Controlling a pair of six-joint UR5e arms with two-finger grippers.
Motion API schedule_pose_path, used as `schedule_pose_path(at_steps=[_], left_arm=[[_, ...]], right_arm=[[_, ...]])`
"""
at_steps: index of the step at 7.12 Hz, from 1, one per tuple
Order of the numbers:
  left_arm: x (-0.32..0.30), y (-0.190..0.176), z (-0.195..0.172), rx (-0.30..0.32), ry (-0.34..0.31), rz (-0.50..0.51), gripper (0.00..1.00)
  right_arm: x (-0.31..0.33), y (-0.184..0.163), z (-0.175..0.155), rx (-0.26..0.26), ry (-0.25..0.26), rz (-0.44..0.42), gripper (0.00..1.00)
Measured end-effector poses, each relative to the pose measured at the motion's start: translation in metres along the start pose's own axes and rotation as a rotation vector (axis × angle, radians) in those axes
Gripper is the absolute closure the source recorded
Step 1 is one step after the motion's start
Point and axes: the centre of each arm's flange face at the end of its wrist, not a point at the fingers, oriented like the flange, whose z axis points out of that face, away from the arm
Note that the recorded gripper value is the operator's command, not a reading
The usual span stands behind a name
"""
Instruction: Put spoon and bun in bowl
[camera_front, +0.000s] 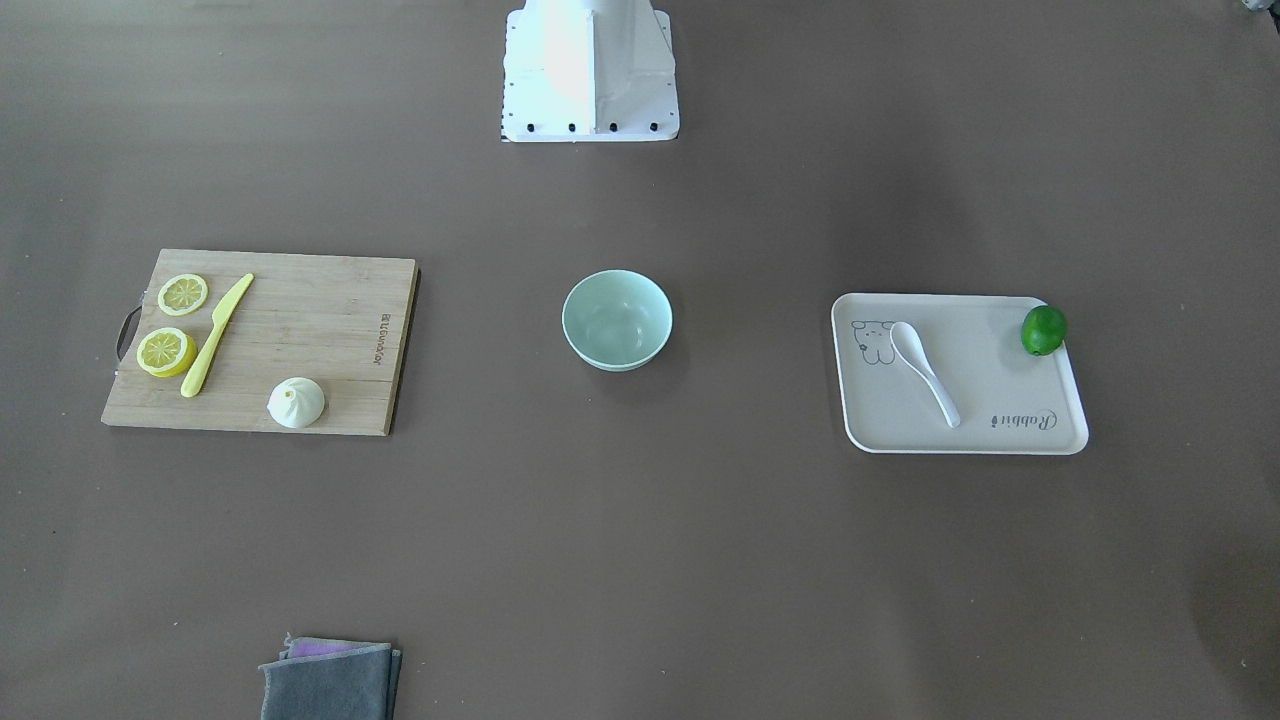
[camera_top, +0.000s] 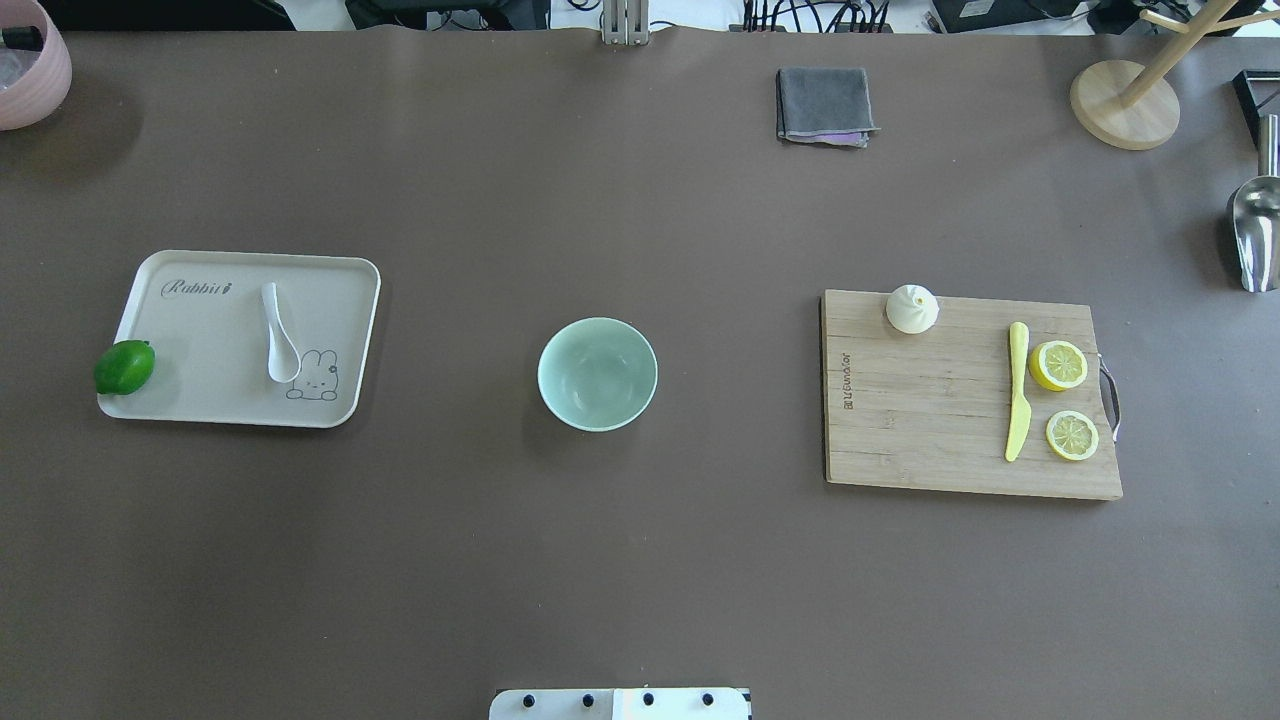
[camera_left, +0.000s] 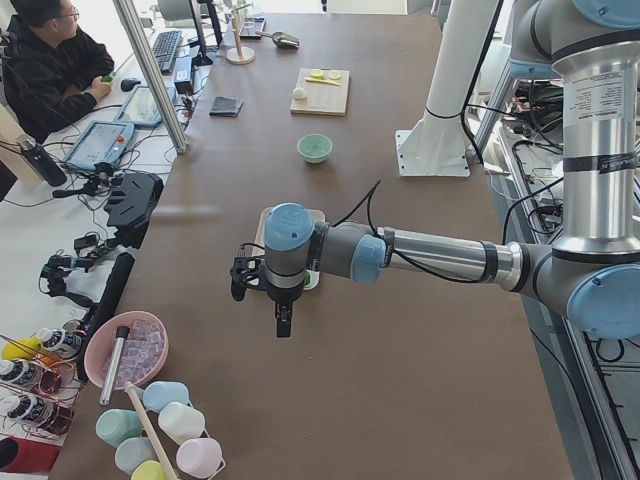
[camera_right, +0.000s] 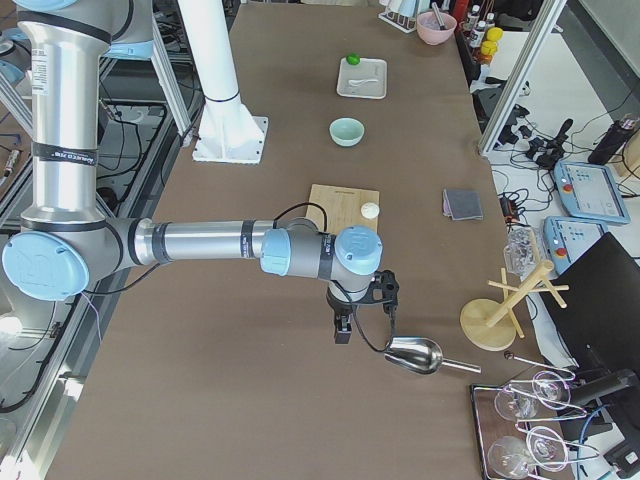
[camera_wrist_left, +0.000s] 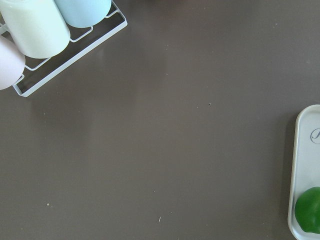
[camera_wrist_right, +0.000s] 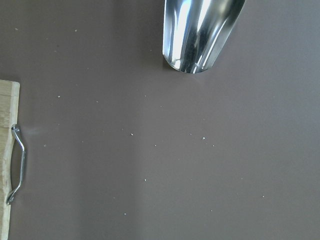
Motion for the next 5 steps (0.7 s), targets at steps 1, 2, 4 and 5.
schedule_pose_path(at_steps=[1,2,4,5], left_arm=[[0.007,-0.004,0.000,0.002,0.003,0.013,0.02],[0.021,-0.012,-0.001,0.005,0.007,0.033,0.02],[0.051,-0.024,0.004,0.006,0.020,0.093,0.02],[0.065,-0.027,0.004,0.025,0.034,0.123,0.02]], right_arm=[[-0.001,-0.001,-0.001,0.003,0.001,-0.003,0.00],[-0.004,-0.003,-0.004,0.008,0.001,-0.009,0.00],[-0.010,-0.007,-0.010,0.021,0.001,-0.020,0.00],[-0.012,-0.010,-0.012,0.026,0.001,-0.025,0.00]])
